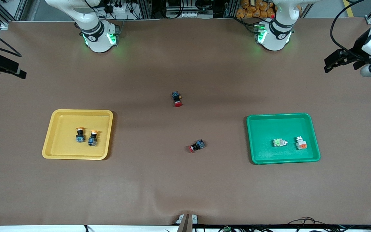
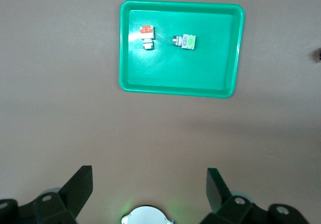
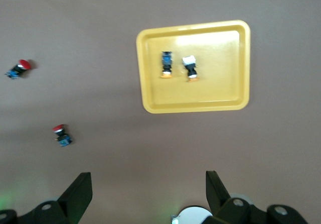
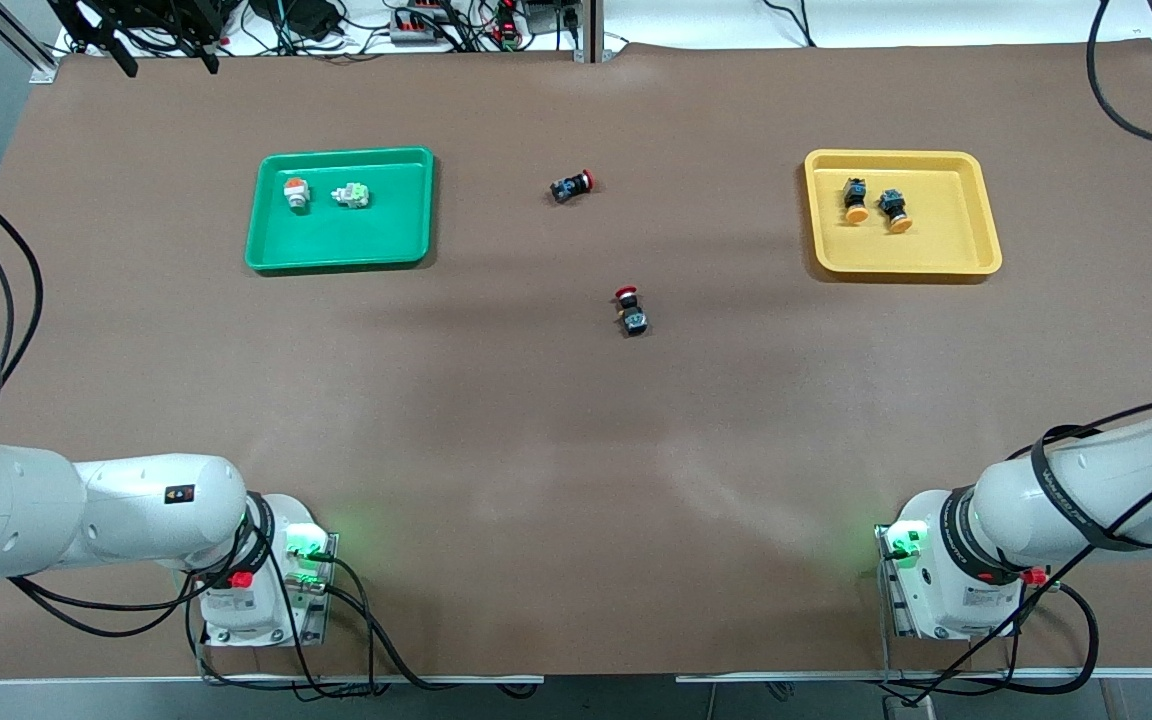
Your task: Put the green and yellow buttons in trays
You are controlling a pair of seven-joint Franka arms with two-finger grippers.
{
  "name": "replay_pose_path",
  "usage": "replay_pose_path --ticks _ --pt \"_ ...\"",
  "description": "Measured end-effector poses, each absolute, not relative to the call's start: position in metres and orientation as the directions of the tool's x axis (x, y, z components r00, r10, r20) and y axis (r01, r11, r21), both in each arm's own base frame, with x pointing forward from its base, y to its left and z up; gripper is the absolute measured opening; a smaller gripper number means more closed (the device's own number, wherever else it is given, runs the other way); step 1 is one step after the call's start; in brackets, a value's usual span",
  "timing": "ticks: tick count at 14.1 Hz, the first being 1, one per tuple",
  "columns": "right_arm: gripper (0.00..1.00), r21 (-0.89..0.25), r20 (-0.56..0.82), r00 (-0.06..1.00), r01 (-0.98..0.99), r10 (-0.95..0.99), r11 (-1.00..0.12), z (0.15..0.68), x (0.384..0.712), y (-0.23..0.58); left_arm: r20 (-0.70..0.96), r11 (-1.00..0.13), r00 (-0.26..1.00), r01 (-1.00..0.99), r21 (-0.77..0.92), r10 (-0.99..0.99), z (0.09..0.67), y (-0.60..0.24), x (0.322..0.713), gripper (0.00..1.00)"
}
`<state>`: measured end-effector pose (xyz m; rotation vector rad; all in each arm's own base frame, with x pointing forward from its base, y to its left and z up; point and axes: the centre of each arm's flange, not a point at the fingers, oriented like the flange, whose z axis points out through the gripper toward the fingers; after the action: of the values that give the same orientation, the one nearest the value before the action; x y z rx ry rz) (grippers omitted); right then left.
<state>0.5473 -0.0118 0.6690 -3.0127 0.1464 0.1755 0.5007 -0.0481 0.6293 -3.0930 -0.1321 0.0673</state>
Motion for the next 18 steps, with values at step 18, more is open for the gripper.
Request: replay_pose_path --ticks 18 --pt "1.00 -0.034 -0.114 0.993 -0.015 -0.011 -0.999 0.664 0.517 0.008 -0.029 -0.995 0.996 0.087 -0.041 0.088 0.634 -0.047 0.509 1.00"
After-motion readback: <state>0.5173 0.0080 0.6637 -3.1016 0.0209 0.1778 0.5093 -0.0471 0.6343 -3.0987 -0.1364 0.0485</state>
